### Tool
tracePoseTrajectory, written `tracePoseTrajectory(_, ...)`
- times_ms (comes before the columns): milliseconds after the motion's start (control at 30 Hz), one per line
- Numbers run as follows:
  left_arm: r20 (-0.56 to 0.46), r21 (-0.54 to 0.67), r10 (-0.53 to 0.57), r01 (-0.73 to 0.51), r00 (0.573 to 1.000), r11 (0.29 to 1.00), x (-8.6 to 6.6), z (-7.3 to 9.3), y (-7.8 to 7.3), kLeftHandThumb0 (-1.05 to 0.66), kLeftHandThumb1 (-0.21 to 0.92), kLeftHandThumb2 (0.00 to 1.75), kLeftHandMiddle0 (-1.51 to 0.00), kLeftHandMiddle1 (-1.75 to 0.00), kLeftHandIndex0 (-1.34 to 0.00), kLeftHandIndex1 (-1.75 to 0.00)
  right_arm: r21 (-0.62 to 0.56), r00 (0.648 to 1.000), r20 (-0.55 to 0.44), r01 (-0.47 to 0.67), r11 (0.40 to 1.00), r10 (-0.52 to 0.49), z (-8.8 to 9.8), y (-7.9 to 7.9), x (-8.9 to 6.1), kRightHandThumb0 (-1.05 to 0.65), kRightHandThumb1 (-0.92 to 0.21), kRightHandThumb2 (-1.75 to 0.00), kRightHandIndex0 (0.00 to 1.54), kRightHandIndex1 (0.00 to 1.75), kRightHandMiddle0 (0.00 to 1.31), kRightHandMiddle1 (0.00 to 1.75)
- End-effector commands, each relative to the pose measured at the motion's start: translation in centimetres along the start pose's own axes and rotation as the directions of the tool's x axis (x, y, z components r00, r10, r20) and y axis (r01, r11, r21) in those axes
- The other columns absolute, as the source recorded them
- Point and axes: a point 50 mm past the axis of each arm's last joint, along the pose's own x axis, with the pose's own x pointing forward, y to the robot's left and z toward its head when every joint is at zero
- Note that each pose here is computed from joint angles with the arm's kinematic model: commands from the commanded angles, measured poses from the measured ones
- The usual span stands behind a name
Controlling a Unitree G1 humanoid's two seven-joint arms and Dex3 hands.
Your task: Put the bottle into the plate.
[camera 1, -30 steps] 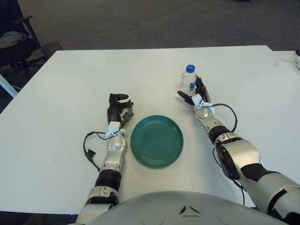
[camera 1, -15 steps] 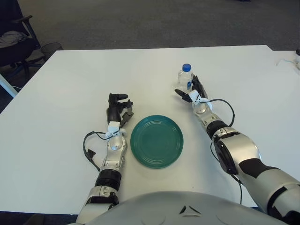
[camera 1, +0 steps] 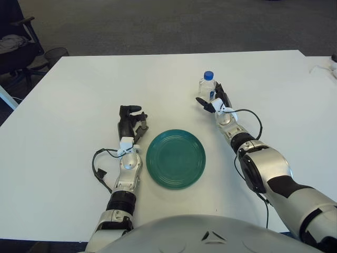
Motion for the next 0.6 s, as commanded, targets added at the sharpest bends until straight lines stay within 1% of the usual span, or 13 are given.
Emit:
tracePoseTrajectory(0,-0.152,0.07,0.049,-0.039,0.987,0.997,-2.3,-3.46,2.2,-0.37,0.73,0.79,-0.6,-1.17,-0.3,-1.75,0.023,1.0,-0.011,-0.01,1.0,0.011,0.66,0.3,0.25,-1.05,-0.92,-0.33,0.09,0.02,0.0,0.25)
tracePoseTrajectory(333,-0.145,0.075,0.077,-0.066,0.986,0.995,-2.36,-3.38,2.61,-0.37,0.75,0.77,-0.61,-1.16,-0.3,-1.75,0.059,0.999,-0.047,-0.022,0.998,0.025,0.32,0.79,0.03,-1.05,-0.92,-0.32,0.12,0.03,0.0,0.32)
tracePoseTrajectory(400,-0.145,0.076,0.08,-0.069,0.986,0.995,-2.35,-3.36,2.64,-0.37,0.75,0.77,-0.61,-1.16,-0.29,-1.75,0.07,0.998,-0.057,-0.017,0.997,0.021,0.2,0.8,-0.01,-1.05,-0.92,-0.32,0.14,0.03,0.0,0.36)
tracePoseTrajectory(467,-0.147,0.076,0.083,-0.072,0.986,0.995,-2.33,-3.34,2.66,-0.37,0.75,0.76,-0.62,-1.16,-0.29,-1.75,0.082,0.998,-0.065,-0.009,0.997,0.015,0.13,0.75,-0.01,-1.05,-0.92,-0.29,0.17,0.05,0.0,0.43)
tracePoseTrajectory(500,-0.148,0.075,0.084,-0.074,0.985,0.994,-2.33,-3.34,2.66,-0.37,0.75,0.76,-0.62,-1.17,-0.29,-1.75,0.086,0.998,-0.067,-0.006,0.996,0.012,0.11,0.73,-0.01,-1.04,-0.92,-0.28,0.2,0.1,0.0,0.53)
tracePoseTrajectory(533,-0.15,0.074,0.086,-0.075,0.985,0.994,-2.34,-3.34,2.68,-0.37,0.75,0.76,-0.62,-1.16,-0.29,-1.75,0.092,0.998,-0.069,-0.003,0.996,0.009,0.07,0.72,-0.03,-1.04,-0.92,-0.27,0.2,0.14,0.0,0.57)
tracePoseTrajectory(567,-0.151,0.074,0.087,-0.077,0.985,0.994,-2.34,-3.34,2.69,-0.37,0.75,0.76,-0.62,-1.16,-0.29,-1.75,0.096,0.998,-0.07,-0.001,0.995,0.007,0.05,0.71,-0.04,-1.03,-0.92,-0.26,0.17,0.32,0.0,0.67)
